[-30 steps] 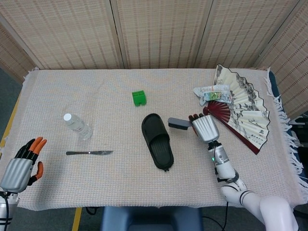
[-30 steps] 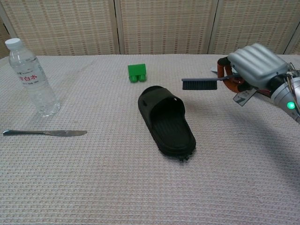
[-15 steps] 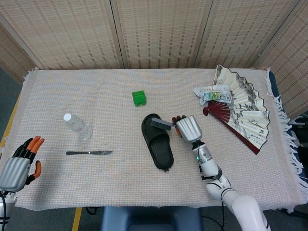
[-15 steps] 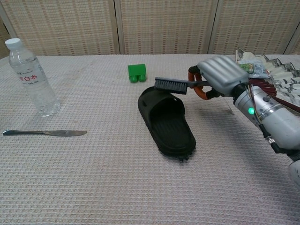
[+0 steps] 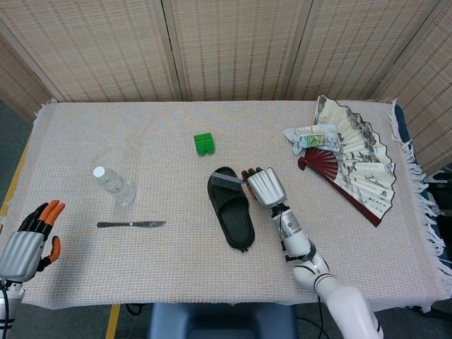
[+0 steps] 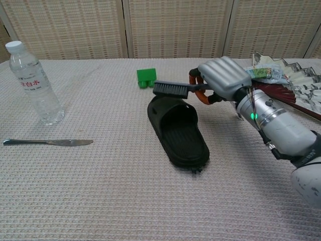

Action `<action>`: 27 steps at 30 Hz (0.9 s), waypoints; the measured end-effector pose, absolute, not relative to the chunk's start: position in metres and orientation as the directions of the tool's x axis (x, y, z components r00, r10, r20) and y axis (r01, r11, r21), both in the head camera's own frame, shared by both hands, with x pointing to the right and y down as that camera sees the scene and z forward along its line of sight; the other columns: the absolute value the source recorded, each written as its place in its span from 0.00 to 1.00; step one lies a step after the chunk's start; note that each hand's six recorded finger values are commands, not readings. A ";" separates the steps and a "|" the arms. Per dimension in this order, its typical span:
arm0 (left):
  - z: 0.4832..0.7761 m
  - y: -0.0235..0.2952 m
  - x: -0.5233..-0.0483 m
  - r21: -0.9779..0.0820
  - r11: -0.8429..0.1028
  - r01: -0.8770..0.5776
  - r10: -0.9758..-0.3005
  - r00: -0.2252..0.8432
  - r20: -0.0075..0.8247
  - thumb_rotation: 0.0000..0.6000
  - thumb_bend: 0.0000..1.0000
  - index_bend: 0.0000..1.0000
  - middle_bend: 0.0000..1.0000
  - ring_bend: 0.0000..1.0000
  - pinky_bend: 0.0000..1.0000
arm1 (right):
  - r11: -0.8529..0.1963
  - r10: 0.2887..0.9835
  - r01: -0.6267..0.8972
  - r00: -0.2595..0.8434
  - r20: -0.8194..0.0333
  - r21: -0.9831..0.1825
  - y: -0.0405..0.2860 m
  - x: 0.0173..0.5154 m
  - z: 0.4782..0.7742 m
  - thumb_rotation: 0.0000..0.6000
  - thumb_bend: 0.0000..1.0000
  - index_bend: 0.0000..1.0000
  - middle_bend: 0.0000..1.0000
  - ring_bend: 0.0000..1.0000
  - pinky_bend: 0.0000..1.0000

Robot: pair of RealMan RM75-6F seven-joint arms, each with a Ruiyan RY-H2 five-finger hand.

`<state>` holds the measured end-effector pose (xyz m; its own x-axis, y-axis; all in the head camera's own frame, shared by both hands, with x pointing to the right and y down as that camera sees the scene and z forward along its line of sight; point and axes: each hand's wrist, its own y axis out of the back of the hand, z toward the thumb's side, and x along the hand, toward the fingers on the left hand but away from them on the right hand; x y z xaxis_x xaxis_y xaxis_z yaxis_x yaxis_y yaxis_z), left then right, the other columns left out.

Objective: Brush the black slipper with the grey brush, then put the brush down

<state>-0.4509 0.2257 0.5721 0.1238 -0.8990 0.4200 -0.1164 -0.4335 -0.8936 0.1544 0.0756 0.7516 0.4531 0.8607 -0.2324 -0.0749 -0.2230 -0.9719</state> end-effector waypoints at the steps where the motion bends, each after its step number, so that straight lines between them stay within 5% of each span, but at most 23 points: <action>1: 0.572 0.226 -0.450 -0.893 -0.434 -0.115 -0.899 0.125 0.421 1.00 0.71 0.00 0.00 0.00 0.15 | -0.216 0.862 -0.081 0.453 -0.229 -0.973 0.077 0.159 0.751 1.00 0.82 0.84 0.58 0.65 1.00; 9: 0.575 0.227 -0.448 -0.891 -0.440 -0.110 -0.896 0.127 0.426 1.00 0.71 0.00 0.00 0.00 0.15 | -0.172 0.856 -0.145 0.467 -0.221 -0.974 0.085 0.190 0.745 1.00 0.82 0.84 0.58 0.66 1.00; 27: 0.573 0.226 -0.449 -0.892 -0.436 -0.117 -0.898 0.129 0.421 1.00 0.71 0.00 0.00 0.00 0.15 | -0.156 0.839 -0.181 0.495 -0.227 -0.971 0.083 0.167 0.748 1.00 0.82 0.84 0.58 0.66 1.00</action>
<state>-0.4494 0.2259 0.5725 0.1292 -0.8977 0.4213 -0.1172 -0.4357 -0.8924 0.1667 0.0832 0.7480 0.4948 0.8389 -0.2268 -0.1811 -0.1557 -0.9711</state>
